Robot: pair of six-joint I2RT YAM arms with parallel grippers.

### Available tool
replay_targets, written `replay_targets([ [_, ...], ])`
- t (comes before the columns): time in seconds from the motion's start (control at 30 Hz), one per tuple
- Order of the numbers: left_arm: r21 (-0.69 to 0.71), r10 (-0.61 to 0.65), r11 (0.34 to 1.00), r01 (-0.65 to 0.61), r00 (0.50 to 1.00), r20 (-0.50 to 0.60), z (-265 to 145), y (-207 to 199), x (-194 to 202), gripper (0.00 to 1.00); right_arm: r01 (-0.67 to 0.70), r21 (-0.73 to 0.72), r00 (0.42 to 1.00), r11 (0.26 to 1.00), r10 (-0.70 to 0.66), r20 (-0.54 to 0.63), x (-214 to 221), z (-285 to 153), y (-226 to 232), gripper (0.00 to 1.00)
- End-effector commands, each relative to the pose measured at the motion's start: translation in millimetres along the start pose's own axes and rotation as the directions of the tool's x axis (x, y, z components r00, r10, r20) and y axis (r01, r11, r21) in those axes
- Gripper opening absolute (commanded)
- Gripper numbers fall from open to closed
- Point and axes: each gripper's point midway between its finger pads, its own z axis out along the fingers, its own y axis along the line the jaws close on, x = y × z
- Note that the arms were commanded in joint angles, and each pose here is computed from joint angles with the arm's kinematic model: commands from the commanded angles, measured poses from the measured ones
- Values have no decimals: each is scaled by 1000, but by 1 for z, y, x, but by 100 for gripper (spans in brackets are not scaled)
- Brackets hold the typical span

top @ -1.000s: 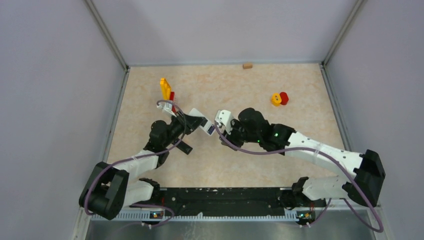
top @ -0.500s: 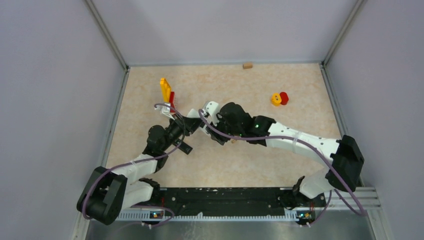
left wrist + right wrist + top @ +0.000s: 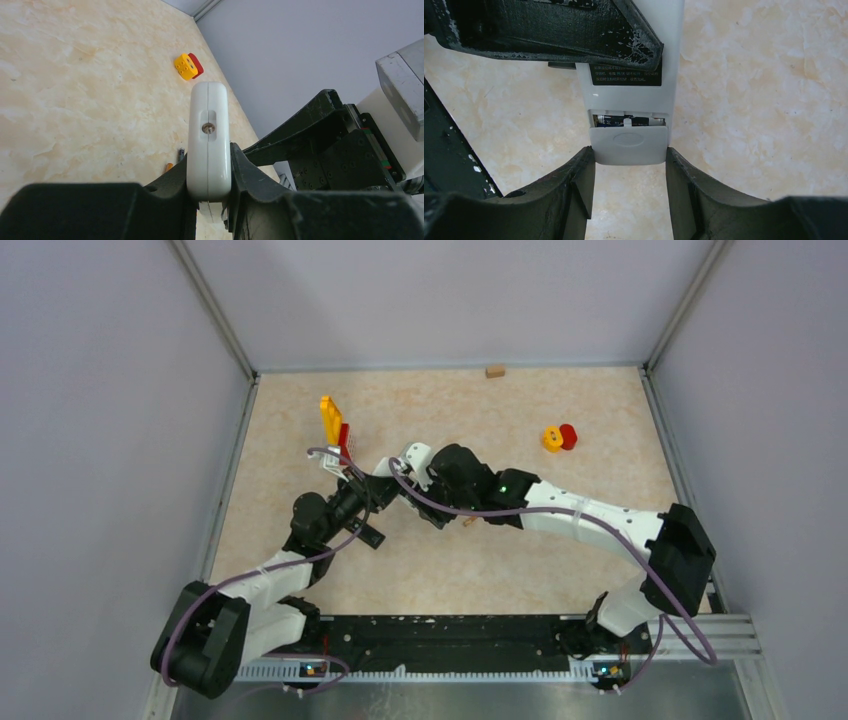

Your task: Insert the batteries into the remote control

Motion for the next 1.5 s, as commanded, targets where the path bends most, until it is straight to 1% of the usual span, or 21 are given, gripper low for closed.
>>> replay_targets([
  [0.0,103,51,993,-54,998,30,-4,-25,-8,0,9,26,997,1000,-11,72,-28,-4,-4,40],
  [0.33,80,38,996,-39,999,9,0,-22,-7,0,35,14,996,999,-36,78,-31,-3,-2,40],
  [0.57,20,8,1000,-8,1000,-27,6,-15,-6,0,34,57,998,998,-37,53,-30,3,-10,40],
  [0.83,37,10,999,-9,1000,-27,6,-20,-8,0,30,83,999,996,-33,40,-31,8,-13,40],
  [0.97,50,17,999,-16,999,-28,4,-22,-7,0,31,72,999,997,-33,32,-31,10,-11,40],
  [1.2,100,21,995,-17,999,-41,2,-33,-6,0,25,41,1000,999,-24,-16,-28,18,-6,41],
  [1.47,125,-16,992,21,999,-44,-2,-42,-7,0,-6,38,997,999,9,-74,-26,28,-4,43],
])
